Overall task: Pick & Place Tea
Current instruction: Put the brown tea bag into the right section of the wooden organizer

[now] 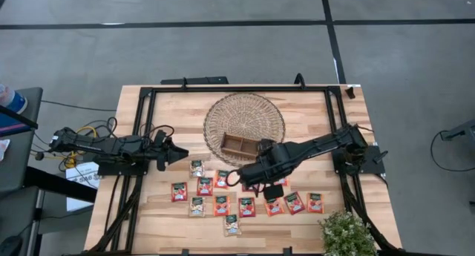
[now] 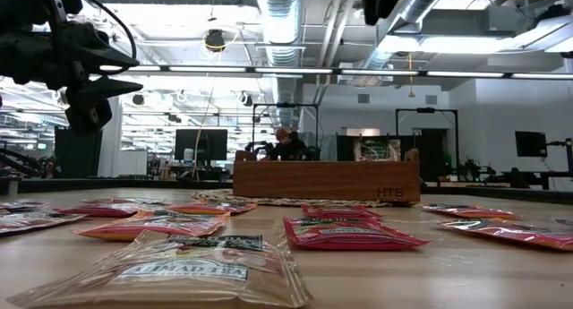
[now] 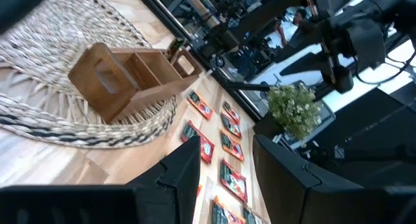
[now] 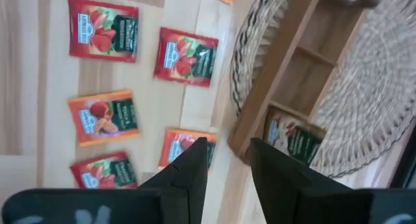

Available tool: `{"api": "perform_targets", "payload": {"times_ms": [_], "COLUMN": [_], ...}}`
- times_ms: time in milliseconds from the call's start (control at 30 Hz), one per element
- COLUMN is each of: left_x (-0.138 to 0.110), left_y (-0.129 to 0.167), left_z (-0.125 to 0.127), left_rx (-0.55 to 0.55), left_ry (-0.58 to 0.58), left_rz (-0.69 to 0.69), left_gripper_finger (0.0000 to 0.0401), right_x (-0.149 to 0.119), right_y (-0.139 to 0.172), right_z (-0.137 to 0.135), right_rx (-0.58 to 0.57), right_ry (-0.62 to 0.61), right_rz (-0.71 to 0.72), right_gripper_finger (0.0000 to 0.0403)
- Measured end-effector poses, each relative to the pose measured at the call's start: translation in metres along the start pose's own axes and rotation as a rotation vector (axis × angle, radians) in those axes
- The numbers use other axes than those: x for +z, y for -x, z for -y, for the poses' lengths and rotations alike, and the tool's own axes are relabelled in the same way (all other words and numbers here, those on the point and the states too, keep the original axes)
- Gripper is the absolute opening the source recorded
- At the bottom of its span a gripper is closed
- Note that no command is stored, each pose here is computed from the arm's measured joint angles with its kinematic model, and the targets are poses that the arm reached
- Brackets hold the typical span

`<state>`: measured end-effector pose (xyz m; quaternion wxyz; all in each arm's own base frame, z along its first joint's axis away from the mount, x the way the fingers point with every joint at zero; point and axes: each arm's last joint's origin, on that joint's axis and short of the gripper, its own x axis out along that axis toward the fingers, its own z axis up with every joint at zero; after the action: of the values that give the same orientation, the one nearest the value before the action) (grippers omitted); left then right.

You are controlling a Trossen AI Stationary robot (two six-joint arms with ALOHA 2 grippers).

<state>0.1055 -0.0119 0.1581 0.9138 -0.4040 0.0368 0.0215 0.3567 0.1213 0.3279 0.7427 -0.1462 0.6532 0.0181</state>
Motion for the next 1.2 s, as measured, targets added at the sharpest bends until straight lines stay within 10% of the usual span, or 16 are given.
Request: {"api": "perform_targets", "payload": {"times_ms": [400,800,1200], "left_x": [0.006,0.007,0.019], "left_y": [0.002,0.002,-0.005], "left_z": [0.009,0.010,0.022], "left_rx": [-0.040,-0.052,0.070], "left_ry": [-0.024,-0.020,-0.078], "left_rz": [-0.036,-0.034,-0.063], "left_gripper_finger": [0.0133,0.0133,0.0133], "right_x": [-0.076,-0.145,-0.177], "right_y": [0.038,-0.026,-0.014], "right_z": [-0.021,-0.060,0.019], "right_rx": [-0.010,0.052,-0.087], "right_ry": [-0.379,-0.765,-0.744], "right_rz": [0.231,0.400,0.598], "right_gripper_finger": [0.0107,0.0107,0.0107]}}
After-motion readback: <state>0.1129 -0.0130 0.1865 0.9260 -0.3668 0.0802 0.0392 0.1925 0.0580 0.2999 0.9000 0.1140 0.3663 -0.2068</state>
